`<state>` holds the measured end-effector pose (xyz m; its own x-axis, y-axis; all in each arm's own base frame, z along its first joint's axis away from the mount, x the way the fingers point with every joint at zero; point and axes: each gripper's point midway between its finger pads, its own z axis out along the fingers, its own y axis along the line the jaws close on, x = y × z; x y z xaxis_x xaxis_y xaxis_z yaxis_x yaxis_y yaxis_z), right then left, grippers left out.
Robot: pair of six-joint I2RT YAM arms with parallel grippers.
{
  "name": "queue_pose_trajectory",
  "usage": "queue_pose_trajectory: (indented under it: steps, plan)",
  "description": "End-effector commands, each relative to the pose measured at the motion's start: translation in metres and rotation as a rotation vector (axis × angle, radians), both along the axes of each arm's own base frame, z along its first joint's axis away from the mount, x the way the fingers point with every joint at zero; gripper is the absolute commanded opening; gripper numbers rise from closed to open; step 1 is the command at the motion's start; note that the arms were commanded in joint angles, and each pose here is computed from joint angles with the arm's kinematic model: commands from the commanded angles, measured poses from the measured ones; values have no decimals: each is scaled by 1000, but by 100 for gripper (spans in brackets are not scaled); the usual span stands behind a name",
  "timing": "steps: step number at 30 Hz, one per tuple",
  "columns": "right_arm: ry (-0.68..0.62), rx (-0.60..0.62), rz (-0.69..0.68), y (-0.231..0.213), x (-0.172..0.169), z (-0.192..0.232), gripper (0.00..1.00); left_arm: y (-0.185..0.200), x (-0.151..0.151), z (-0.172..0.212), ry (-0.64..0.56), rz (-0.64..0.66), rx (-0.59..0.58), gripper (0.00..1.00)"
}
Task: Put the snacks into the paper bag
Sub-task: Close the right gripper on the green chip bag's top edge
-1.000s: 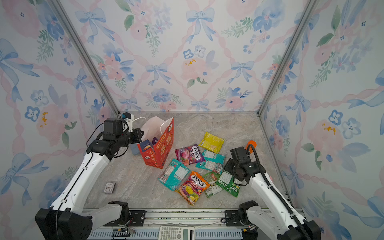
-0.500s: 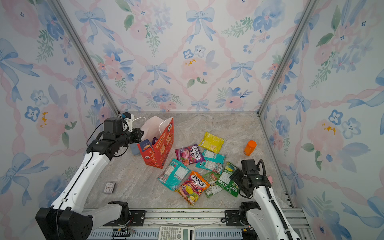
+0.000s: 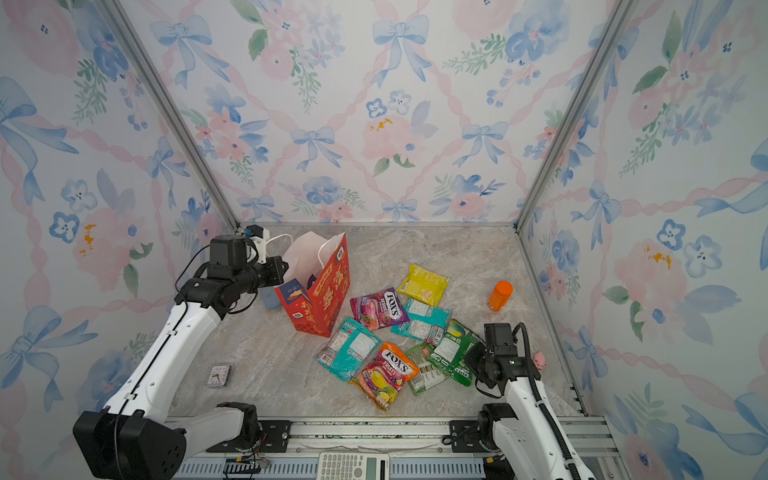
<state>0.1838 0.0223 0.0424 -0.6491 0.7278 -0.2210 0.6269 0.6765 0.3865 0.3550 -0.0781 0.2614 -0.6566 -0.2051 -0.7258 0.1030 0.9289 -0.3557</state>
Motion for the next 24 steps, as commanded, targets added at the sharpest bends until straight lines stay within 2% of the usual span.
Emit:
queue_pose_trajectory:
  steps: [1,3,10,19,24]
  plan:
    - [-57,16,20,4,12,11,9,-3,3,5,-20,-23,-5,0]
    - [-70,7,37,4,15,17,0,-2,3,6,-20,-21,-5,0]
    - [-150,-60,103,10,34,61,0,-3,4,8,-24,-26,-8,0]
    - [-252,-245,247,37,62,143,0,-2,4,6,-21,-21,-5,0]
    - [-316,-296,299,58,76,189,0,-2,3,8,-26,-20,-3,0]
